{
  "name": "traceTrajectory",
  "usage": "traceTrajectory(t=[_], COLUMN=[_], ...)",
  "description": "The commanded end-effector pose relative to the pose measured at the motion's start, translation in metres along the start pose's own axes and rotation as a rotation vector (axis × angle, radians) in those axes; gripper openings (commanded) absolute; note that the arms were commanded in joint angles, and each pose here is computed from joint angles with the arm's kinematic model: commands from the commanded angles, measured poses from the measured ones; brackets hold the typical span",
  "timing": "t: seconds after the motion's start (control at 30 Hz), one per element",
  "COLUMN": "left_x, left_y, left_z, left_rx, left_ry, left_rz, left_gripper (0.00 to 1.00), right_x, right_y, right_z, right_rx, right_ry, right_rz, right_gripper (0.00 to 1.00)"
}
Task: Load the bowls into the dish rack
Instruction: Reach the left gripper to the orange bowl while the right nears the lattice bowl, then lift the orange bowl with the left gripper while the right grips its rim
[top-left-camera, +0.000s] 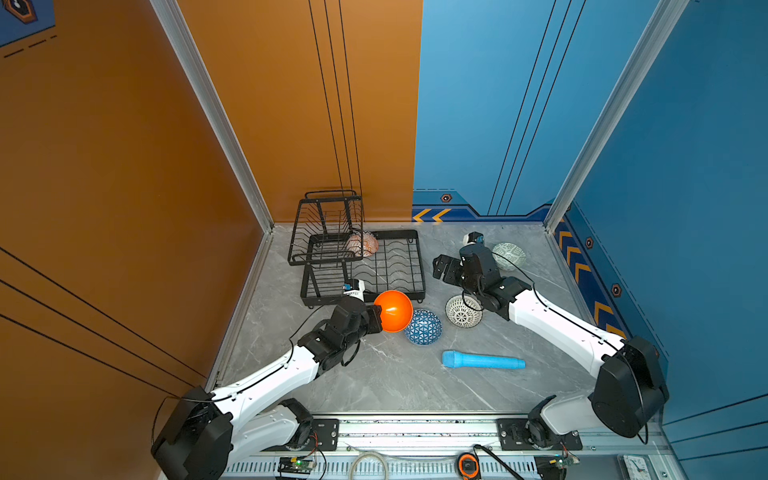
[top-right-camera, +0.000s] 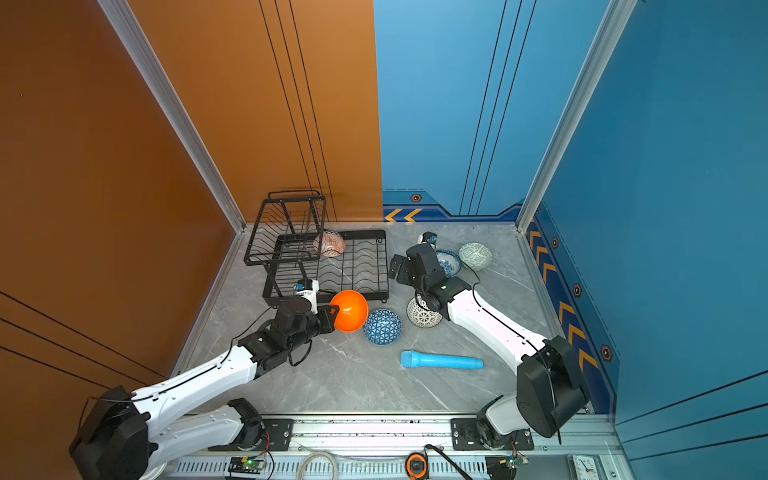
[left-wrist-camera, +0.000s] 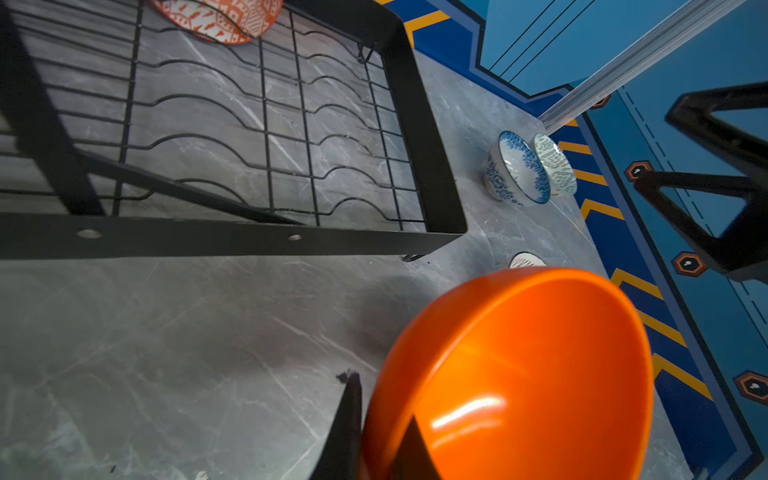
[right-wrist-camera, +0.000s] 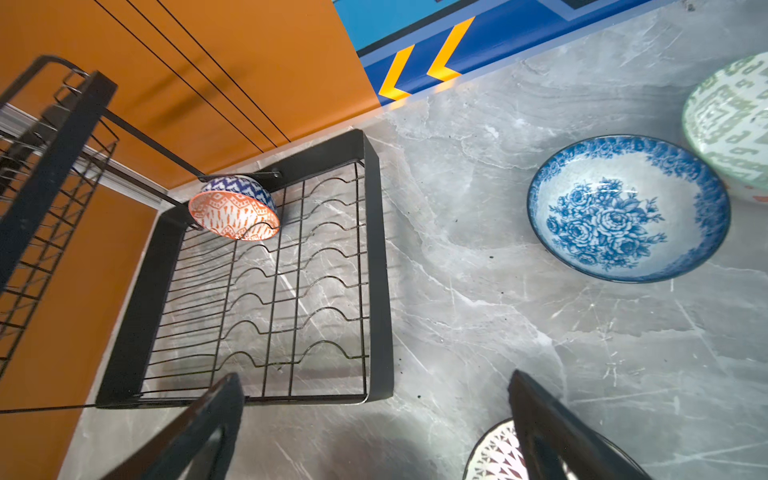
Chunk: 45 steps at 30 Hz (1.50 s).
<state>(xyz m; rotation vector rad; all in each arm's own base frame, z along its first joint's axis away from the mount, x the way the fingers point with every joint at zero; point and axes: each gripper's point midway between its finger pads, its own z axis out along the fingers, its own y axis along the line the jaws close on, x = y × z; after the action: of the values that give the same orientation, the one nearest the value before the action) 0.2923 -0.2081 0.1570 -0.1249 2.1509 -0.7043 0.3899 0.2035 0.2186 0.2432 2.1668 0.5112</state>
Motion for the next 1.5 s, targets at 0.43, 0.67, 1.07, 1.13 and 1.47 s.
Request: traceTrajectory(t=[0.43,0.67,1.07,1.13,1.47], left_x=[-0.121,-0.176,-0.209,-0.210,-0.208], left_y=[-0.134,-0.176,-0.159,-0.159,-0.161], left_z=[0.026,0.033,0.056,0.057,0.054], left_rx=[0.079,0.042,-0.194,-0.214,-0.233], left_ry=[-0.501,-0.692,-0.905,-0.935,-1.036], left_rz=[0.166,0.270,0.331,0.346,0.394], left_gripper=[0.00,0.00,0.00,0.00,0.00], right_x=[-0.100,-0.131,-0.158,-0.158,-0.154], right_y=[0.056,0.080,0.087,0.091,0.105], right_z=[-0.050,-0.070,-0.086,-0.083,-0.043], right_rx=[-0.235,-0.338,-0.409,-0.438,-0.532], right_ry=[-0.114,-0.161,-0.214,-0.198,-0.118], right_rz=[0.222,0.272,0.345,0.366,0.491], right_gripper=[1.00,1.00,1.00,1.00,0.94])
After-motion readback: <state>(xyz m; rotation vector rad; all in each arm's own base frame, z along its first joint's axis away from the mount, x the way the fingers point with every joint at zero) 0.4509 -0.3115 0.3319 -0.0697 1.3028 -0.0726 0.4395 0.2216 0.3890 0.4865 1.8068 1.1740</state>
